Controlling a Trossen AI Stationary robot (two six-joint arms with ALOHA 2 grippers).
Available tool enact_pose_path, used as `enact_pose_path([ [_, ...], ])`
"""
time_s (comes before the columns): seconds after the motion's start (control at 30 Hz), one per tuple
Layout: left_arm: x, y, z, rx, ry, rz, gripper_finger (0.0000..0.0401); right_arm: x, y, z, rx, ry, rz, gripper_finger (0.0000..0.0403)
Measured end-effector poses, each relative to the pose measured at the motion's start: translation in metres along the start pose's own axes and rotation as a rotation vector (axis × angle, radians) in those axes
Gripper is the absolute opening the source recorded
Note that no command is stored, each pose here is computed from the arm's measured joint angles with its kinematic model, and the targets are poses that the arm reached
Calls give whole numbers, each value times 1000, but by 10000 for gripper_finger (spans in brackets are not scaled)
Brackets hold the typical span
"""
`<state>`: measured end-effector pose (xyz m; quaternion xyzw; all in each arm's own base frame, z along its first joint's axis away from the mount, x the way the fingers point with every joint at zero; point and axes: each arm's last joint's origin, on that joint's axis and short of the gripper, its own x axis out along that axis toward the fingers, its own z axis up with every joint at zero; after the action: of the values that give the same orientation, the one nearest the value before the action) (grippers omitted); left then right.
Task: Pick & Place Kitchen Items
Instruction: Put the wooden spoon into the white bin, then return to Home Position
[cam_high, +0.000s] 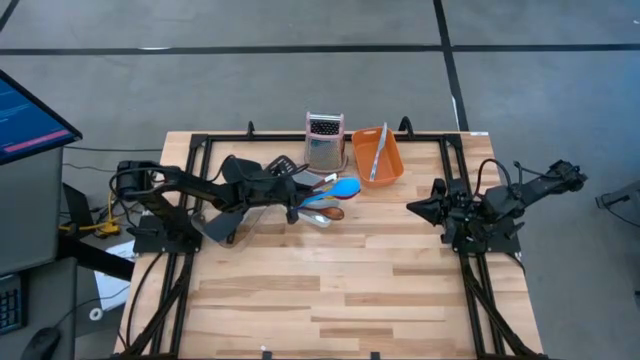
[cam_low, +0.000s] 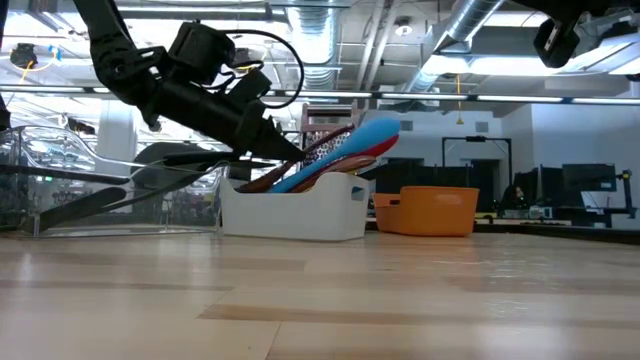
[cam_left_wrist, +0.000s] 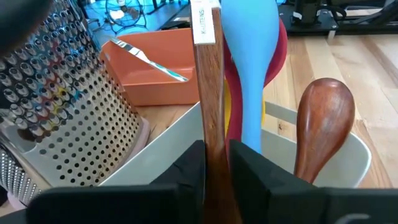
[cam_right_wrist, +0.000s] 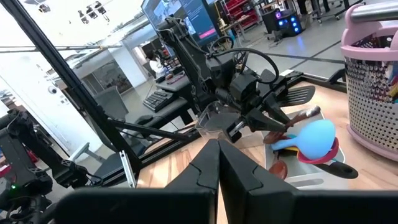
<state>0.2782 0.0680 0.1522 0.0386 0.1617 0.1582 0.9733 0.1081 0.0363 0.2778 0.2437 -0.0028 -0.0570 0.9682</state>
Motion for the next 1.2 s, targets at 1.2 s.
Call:
enact_pose_path([
  [1.2, -52, -32, 55, -151, -179, -24, 5, 0, 1, -1, -16, 21, 22, 0],
])
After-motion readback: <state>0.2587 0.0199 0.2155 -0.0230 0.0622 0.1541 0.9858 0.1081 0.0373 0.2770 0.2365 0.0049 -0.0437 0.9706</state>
